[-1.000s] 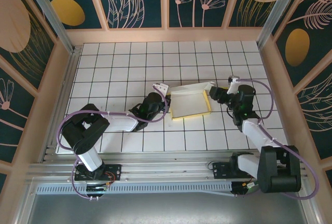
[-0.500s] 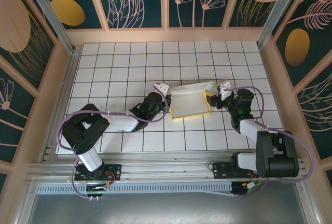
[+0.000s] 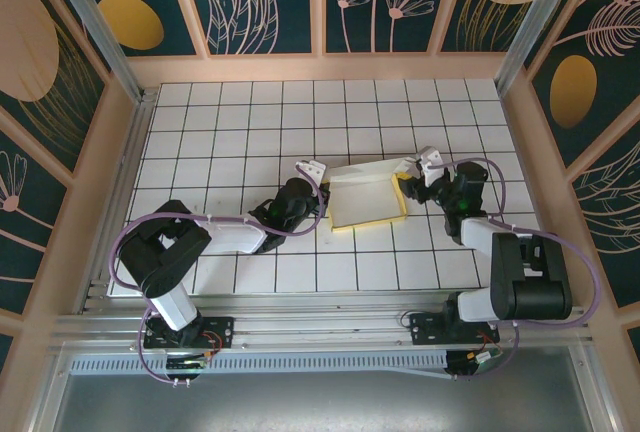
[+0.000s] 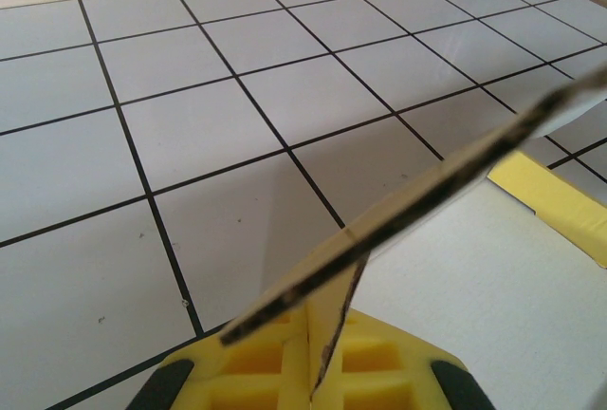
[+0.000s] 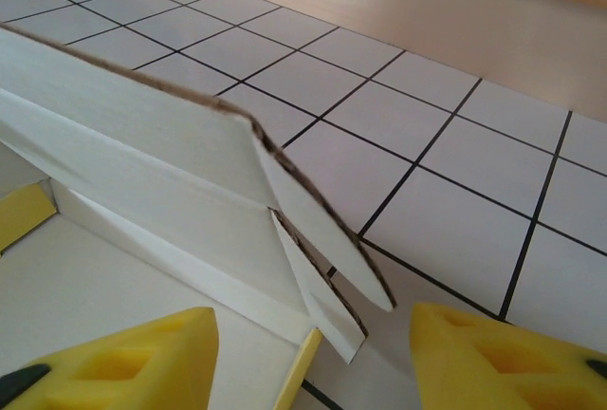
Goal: Fold the paper box
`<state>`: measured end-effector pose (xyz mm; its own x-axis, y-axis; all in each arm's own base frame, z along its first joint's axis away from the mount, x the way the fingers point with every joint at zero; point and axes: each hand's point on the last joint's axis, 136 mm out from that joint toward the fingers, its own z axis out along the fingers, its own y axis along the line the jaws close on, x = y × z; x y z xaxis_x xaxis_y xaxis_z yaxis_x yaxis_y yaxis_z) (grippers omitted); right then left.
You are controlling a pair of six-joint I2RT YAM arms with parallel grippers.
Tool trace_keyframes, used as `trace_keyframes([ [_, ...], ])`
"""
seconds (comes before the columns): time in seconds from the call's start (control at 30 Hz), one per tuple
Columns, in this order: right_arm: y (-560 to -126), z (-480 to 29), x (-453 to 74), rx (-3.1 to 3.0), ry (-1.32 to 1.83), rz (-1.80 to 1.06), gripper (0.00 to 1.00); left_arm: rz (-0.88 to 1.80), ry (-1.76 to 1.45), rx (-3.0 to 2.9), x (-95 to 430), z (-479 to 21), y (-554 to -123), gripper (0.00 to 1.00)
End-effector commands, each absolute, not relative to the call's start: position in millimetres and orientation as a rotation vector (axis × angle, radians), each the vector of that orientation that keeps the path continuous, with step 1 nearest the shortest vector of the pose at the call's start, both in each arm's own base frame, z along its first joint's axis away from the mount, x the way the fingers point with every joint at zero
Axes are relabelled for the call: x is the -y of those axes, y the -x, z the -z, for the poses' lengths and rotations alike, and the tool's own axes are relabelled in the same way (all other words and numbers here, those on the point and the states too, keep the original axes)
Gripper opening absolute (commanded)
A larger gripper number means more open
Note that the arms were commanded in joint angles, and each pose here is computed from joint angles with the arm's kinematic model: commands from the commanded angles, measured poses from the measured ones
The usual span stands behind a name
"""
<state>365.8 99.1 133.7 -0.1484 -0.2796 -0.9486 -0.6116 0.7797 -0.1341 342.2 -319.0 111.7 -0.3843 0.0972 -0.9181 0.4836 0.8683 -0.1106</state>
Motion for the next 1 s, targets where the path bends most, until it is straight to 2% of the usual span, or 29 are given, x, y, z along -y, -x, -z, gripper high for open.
trace_keyframes([
  [0.0, -372.0, -147.5, -102.0, -1.677, 0.733, -0.333, 0.48, 0.412, -0.507, -2.025, 319.5, -85.7, -332.0, 0.0],
  [0.1, -371.9, -148.7, -104.0, -1.674, 0.735, -0.351, 0.33, 0.415, -0.509, -2.028, 320.2, -84.3, -331.6, 0.0],
  [0.2, -369.9, -148.9, -105.6, -1.678, 0.73, -0.373, 0.24, 0.411, -0.51, -2.032, 320.3, -83.3, -332.1, 0.0],
  [0.5, -361.7, -147.6, -114.7, -1.711, 0.696, -0.432, 0.02, 0.406, -0.506, -2.03, 320.8, -84.9, -333.7, 0.0],
  [0.67, -355.7, -148.2, -119.2, -1.762, 0.568, -0.494, 0.0, 0.37, -0.486, -2.038, 315.9, -83.8, -336.5, 0.0],
  [0.77, -347.0, -140.4, -131.4, -1.807, 0.594, -0.447, 0.0, 0.304, -0.452, -2.044, 306.2, -82.8, -341.1, 0.0],
  [0.97, -343.9, -157.7, -133.7, -1.835, 0.466, -0.451, 0.0, 0.258, -0.443, -2.006, 303.7, -99.1, -348.3, 0.0],
])
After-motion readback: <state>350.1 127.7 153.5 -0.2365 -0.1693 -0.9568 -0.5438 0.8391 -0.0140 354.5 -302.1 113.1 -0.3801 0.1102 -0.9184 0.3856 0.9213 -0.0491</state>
